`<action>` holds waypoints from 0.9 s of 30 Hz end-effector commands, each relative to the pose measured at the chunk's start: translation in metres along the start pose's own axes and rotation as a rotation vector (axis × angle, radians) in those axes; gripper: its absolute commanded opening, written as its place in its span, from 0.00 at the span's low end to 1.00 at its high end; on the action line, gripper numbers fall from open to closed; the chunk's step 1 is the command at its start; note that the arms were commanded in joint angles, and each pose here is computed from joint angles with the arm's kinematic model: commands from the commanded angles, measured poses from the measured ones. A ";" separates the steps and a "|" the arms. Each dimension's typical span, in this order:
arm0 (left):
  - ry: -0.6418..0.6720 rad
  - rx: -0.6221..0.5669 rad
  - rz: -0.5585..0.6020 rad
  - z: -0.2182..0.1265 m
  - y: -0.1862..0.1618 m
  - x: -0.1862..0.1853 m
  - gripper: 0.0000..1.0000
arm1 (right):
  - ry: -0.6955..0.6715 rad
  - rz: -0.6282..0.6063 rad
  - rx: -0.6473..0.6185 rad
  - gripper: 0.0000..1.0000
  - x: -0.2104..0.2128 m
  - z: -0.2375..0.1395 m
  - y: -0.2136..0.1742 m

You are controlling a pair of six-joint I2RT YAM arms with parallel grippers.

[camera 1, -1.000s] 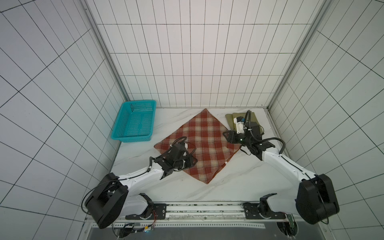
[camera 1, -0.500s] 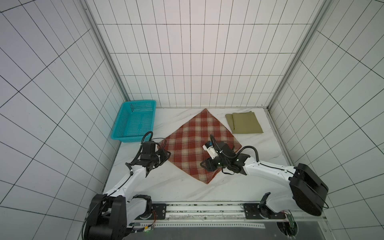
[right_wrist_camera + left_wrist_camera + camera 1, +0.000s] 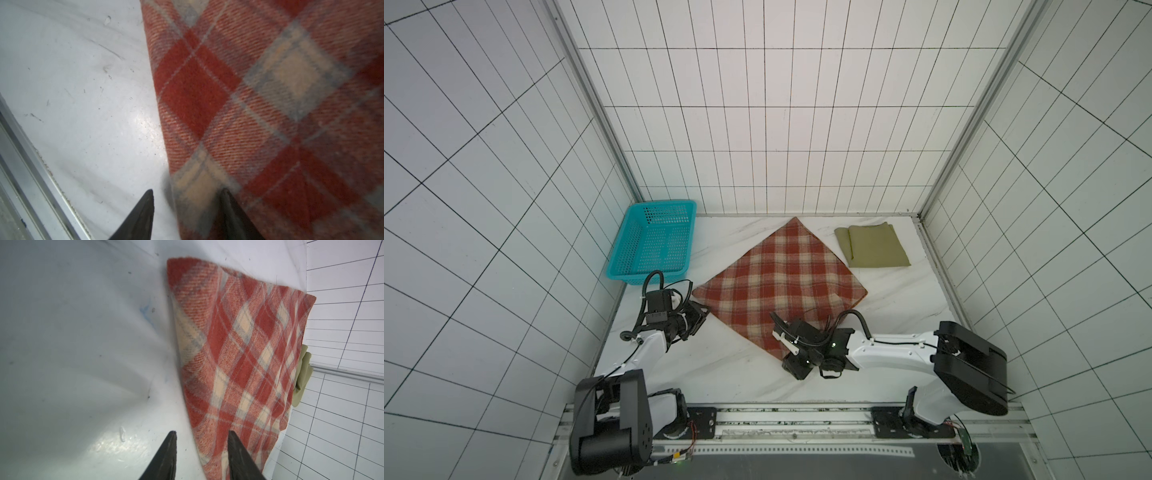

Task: Fold and stack the skirts

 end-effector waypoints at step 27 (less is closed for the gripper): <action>0.041 -0.113 0.090 0.001 0.039 -0.010 0.50 | -0.061 -0.027 0.060 0.00 -0.002 -0.007 -0.011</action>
Point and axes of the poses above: each gripper's point midway between its finger pads, its own z axis out along the fingers, its own x axis along the line the jaws close on, y = z × x, the point moved 2 cm from there along -z, back along the fingers, and after that the axes turned 9 degrees about -z, right-handed, at the moved point
